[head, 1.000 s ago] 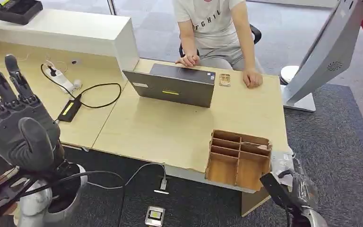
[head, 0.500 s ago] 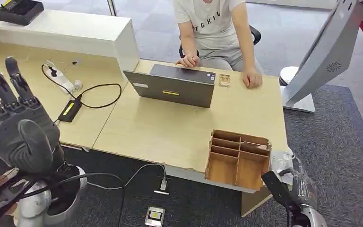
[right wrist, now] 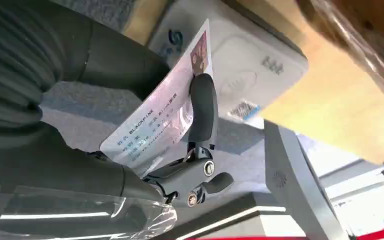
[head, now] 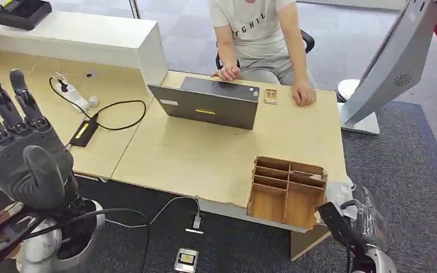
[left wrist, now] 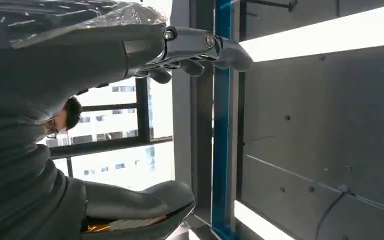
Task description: Pass the card to the sensor for recognition and then transmit it.
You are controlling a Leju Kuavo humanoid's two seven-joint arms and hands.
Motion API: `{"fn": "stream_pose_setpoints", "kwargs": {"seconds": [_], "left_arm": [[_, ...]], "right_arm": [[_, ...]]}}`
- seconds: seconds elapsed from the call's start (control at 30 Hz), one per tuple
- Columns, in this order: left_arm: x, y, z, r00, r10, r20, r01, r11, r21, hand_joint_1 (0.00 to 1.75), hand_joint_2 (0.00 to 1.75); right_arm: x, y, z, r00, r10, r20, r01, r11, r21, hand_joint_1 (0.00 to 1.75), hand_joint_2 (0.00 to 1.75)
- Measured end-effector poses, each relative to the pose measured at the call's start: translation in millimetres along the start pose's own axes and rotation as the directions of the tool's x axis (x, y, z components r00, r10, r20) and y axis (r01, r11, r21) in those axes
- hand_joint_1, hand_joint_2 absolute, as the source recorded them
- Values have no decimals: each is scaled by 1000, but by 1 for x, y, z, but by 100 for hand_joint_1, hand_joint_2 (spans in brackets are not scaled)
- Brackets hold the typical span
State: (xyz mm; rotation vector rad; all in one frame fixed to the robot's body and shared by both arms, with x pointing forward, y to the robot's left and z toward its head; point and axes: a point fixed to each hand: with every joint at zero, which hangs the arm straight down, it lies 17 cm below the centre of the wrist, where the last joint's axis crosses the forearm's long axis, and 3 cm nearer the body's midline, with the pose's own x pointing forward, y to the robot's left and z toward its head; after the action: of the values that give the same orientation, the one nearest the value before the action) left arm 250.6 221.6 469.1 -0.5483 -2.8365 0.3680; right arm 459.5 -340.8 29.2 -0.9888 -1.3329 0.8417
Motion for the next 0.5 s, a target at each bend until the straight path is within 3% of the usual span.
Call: {"fn": "stream_pose_setpoints", "kwargs": {"seconds": [0.5], "left_arm": [[-4,-5,1,999,38,-9,-38,999,-17,3,175]], "right_arm": [[65,-151,-25,987,60,151,-3,936,-353,175,175]]}}
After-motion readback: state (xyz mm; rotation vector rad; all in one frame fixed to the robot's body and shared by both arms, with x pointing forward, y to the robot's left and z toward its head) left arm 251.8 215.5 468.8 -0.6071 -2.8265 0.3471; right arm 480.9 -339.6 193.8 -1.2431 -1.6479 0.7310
